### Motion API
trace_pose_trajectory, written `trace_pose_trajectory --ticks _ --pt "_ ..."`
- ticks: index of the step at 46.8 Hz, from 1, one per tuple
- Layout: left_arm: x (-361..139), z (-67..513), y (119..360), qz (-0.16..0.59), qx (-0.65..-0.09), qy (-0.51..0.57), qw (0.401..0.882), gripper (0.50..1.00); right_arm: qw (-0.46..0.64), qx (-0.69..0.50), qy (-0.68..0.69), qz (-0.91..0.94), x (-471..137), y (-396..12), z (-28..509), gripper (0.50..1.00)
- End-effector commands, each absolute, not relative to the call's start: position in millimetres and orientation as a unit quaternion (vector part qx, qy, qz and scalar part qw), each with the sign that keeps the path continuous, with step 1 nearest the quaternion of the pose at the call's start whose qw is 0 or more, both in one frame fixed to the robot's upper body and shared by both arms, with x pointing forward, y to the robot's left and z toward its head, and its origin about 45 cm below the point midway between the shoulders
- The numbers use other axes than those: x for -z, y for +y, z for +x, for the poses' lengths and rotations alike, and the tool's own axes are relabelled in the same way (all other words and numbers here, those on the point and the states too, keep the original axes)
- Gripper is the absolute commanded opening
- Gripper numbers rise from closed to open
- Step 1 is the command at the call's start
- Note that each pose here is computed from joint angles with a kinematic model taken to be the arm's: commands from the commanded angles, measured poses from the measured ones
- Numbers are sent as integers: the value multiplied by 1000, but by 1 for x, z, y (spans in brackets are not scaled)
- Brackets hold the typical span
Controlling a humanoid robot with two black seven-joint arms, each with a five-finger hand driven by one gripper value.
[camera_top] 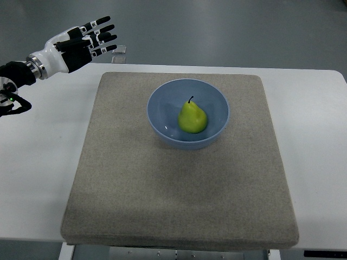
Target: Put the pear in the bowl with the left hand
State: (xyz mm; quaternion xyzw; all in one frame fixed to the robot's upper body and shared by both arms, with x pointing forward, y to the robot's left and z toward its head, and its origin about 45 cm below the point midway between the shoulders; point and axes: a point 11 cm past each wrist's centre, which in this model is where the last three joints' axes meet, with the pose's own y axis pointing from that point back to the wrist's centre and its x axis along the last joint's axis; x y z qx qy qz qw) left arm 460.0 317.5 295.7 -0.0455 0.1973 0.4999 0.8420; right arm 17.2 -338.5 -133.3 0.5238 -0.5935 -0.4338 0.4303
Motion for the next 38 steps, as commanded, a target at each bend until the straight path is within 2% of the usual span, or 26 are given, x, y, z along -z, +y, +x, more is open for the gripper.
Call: trace_pose_trajectory --ticks 1,38 --pt "-291 459 320 -44 -504 202 838 996 432 431 -595 523 133 -339 18 926" --pt "-284 454 323 -42 -503 212 837 996 436 428 -597 520 133 -341 15 926"
